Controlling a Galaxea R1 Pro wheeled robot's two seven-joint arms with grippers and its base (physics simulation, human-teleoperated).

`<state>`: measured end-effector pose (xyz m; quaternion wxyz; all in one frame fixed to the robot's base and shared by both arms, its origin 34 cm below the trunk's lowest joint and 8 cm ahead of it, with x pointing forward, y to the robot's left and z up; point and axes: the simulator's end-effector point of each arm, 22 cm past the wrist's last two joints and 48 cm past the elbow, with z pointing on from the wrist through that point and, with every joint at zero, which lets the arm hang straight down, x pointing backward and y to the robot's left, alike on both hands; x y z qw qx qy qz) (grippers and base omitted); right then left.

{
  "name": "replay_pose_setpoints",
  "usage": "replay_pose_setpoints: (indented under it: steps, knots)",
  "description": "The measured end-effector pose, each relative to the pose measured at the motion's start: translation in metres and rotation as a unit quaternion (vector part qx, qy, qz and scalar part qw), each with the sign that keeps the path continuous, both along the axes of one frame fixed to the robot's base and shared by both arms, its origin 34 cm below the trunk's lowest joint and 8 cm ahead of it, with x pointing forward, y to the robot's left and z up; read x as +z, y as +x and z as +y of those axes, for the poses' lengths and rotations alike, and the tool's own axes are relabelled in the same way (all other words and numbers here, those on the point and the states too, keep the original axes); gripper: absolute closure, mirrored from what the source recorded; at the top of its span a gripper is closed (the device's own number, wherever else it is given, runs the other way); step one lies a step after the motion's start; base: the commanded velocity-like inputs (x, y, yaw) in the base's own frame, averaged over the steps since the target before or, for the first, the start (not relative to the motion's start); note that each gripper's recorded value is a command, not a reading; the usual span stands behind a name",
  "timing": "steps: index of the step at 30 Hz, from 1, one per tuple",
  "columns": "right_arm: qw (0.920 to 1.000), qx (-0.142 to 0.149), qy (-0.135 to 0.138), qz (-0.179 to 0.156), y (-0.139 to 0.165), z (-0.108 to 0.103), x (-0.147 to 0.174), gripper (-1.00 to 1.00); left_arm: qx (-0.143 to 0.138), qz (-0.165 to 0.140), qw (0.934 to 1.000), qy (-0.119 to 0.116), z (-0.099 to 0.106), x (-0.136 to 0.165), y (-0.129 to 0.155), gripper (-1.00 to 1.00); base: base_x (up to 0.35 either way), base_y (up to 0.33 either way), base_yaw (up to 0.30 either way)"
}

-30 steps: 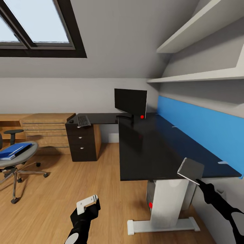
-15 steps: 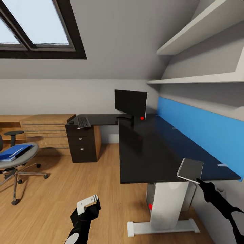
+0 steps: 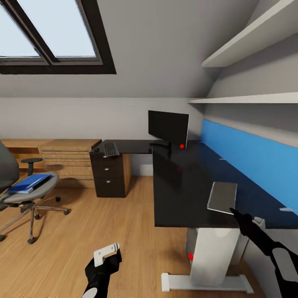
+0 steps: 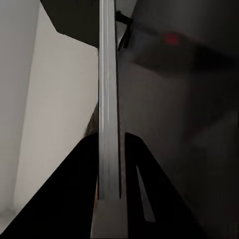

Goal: In the bedroom, organize the workspace by keeping the computer under the desk, ensuring the monitor is on the desk, placing the keyboard on the desk next to the monitor, placing the mouse on the desk next to the keyboard, moving the folder from the swivel chair onto the desk next to the mouse, stacking the notebook on top of the folder with the pen on top of the notebook, and positioning the swivel chair next to the desk.

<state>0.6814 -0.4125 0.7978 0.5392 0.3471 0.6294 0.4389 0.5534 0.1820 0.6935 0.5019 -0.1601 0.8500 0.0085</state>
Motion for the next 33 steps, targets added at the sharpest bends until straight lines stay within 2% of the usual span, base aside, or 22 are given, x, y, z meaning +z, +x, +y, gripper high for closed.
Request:
replay_pose_setpoints:
  steps: [5,9,11,13,14,15,16,17,19,22,25,33]
  knots:
    - [0.9996,0.016,-0.02,0.006,0.003,0.02,-0.004,1.0,0.0,-0.001,1.0,0.0,0.0,0.0,0.0,-1.0,0.0,0.003,0.274]
    - [0.9979,0.028,-0.058,-0.004,0.007,0.043,0.012,1.0,0.001,-0.004,1.0,0.0,0.0,0.002,0.001,-1.0,0.0,0.194,0.285]
    - [0.9971,0.032,-0.068,-0.006,0.009,0.054,0.017,1.0,0.001,-0.005,1.0,0.0,0.0,0.002,0.001,-1.0,0.0,0.269,0.288]
    - [0.9965,0.04,-0.074,0.0,0.012,0.074,0.013,1.0,0.001,-0.006,1.0,-0.001,0.0,0.003,0.001,-1.0,0.0,0.283,0.29]
    - [0.9959,0.048,-0.076,0.009,0.015,0.091,0.008,1.0,0.001,-0.006,1.0,-0.001,0.0,0.004,0.001,-1.0,0.0,0.307,0.291]
    - [0.9943,0.057,-0.084,0.033,0.02,0.126,-0.002,1.0,0.0,-0.007,1.0,-0.002,-0.001,0.004,0.001,-1.0,0.0,0.311,0.291]
    - [0.994,0.072,-0.076,0.031,0.022,0.149,0.001,1.0,0.0,-0.007,1.0,-0.002,-0.001,0.004,0.001,-1.0,0.0,0.314,0.292]
    - [0.9942,0.07,-0.076,0.033,0.022,0.152,0.001,1.0,0.0,-0.007,1.0,-0.002,-0.001,0.005,0.001,-1.0,0.0,0.319,0.292]
    - [0.9943,0.078,-0.065,0.033,0.024,0.179,0.004,1.0,0.0,-0.014,0.9999,-0.005,-0.002,0.011,0.003,-1.0,0.0,0.324,0.204]
    - [0.994,0.084,-0.058,0.041,0.023,0.188,-0.006,1.0,-0.001,-0.019,0.9998,-0.008,-0.002,0.015,0.004,-1.0,0.0,0.326,0.083]
    - [0.994,0.093,-0.049,0.03,0.023,0.192,-0.001,1.0,-0.002,-0.02,0.9998,-0.008,-0.003,0.018,0.004,-1.0,0.0,0.326,0.027]
    - [0.9934,0.101,-0.053,0.006,0.023,0.181,0.021,1.0,-0.003,-0.018,0.9998,-0.009,-0.003,0.034,0.006,-1.0,0.0,0.327,0.005]
